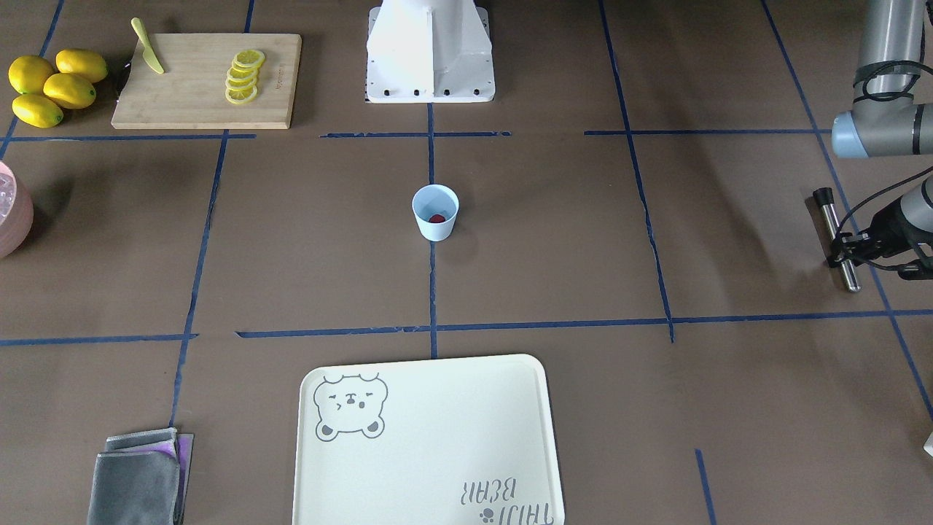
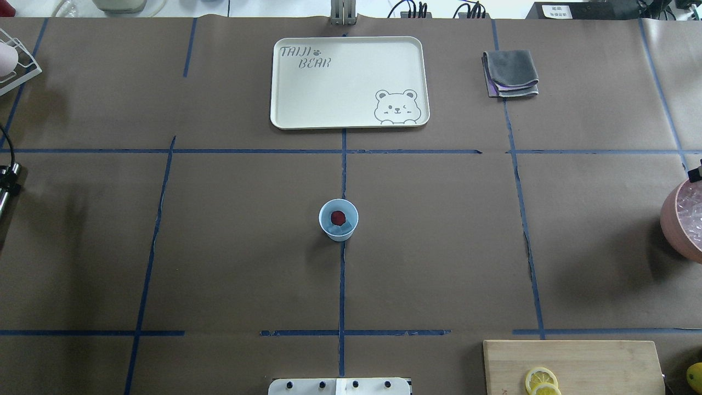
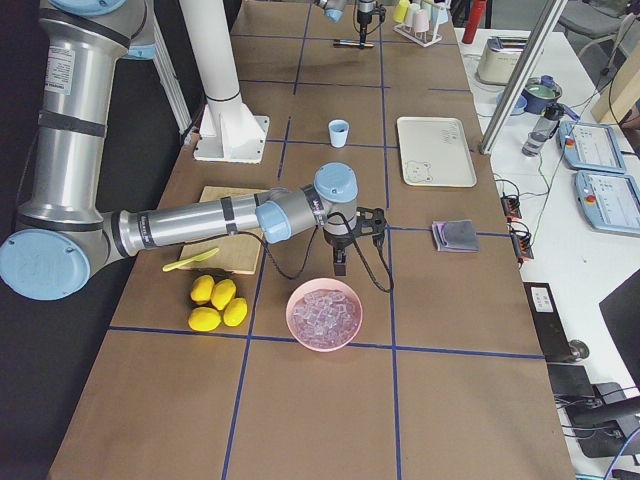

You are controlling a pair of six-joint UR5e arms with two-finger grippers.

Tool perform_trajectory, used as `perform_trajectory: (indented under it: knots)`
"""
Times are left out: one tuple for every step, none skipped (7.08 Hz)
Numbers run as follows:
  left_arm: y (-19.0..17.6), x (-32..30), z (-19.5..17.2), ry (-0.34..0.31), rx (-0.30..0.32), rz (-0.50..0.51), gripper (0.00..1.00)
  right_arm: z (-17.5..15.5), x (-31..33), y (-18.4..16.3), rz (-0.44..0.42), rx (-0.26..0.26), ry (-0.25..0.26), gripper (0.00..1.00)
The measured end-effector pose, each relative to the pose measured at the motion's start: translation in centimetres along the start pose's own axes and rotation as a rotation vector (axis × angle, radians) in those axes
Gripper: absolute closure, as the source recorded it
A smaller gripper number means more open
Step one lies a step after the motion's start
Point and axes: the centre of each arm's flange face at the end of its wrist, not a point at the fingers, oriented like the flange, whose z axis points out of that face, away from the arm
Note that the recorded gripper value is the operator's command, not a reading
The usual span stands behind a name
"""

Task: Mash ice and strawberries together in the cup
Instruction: 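Carry the muddler with the left gripper and lower it into the blue cup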

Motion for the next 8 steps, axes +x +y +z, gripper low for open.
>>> perform_trajectory:
  knots:
    - [0.0,0.0,0.0,0.000,0.000,0.001,1.00,0.0,0.0,0.0,0.000,0.000,0.000,0.00]
    - [-0.1,0.1,-0.1,0.001,0.003,0.004,1.00,0.0,0.0,0.0,-0.001,0.000,-0.001,0.00]
    - [-0.4,1.2,-0.8,0.027,0.008,0.017,1.00,-0.1,-0.1,0.0,-0.001,0.000,-0.002,0.00]
    - [-0.9,4.2,-2.9,0.103,0.015,0.056,1.00,-0.1,-0.1,0.0,-0.002,0.001,-0.002,0.00]
    - [-1.7,8.5,-6.2,0.188,0.038,0.118,1.00,-0.2,-0.2,0.0,-0.004,0.003,-0.003,0.00]
    - [-2.4,13.4,-10.3,0.253,0.094,0.203,1.00,-0.2,-0.3,0.0,-0.005,0.004,-0.004,0.00]
    - [-1.9,19.3,-14.3,0.309,0.155,0.314,1.00,-0.2,-0.3,0.0,-0.006,0.004,-0.004,0.00]
    - [-0.5,26.3,-17.7,0.362,0.215,0.441,1.00,-0.2,-0.3,-0.1,-0.006,0.005,-0.004,0.00]
